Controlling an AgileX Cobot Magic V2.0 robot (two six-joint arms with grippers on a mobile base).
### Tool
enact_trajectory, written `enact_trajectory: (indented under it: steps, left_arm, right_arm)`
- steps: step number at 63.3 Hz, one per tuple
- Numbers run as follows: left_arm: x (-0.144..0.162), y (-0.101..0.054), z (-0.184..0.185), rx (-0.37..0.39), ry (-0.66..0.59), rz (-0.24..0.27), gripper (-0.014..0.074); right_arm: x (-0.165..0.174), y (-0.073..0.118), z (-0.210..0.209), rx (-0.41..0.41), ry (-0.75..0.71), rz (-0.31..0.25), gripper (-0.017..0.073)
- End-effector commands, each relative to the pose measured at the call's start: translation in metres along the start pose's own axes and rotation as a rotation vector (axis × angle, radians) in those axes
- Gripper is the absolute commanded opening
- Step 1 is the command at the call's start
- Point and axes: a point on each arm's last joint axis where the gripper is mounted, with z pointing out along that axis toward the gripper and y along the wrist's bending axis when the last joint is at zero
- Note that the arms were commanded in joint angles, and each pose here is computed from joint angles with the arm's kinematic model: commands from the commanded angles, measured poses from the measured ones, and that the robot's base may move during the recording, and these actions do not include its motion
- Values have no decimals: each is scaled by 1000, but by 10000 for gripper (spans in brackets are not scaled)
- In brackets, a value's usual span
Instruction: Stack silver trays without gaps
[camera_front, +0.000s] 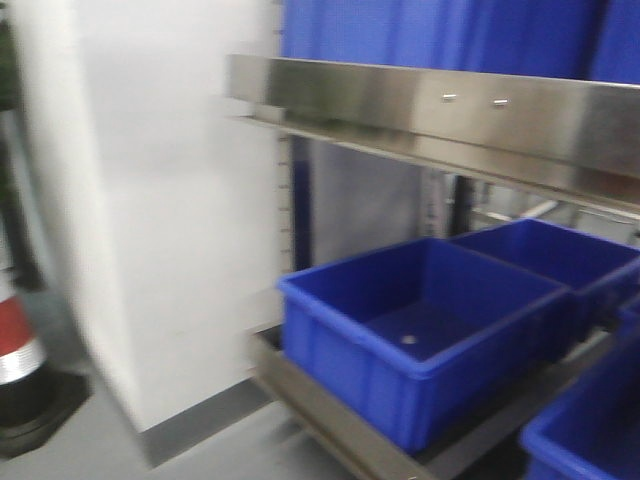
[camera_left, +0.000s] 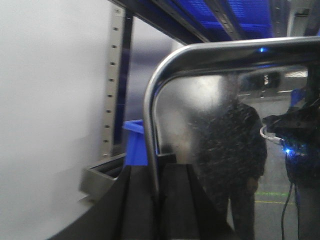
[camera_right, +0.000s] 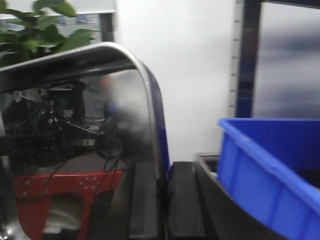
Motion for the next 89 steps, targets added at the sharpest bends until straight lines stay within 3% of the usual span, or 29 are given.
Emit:
enact_trajectory:
  steps: [1, 89]
  left_arm:
    - [-1, -4, 1, 20, -5, 17, -16]
    - [-1, -4, 1, 20, -5, 17, -16]
  right_arm:
    - [-18, 47, -11, -491, -223, 7, -79]
    - [-18, 47, -11, -491, -223, 7, -79]
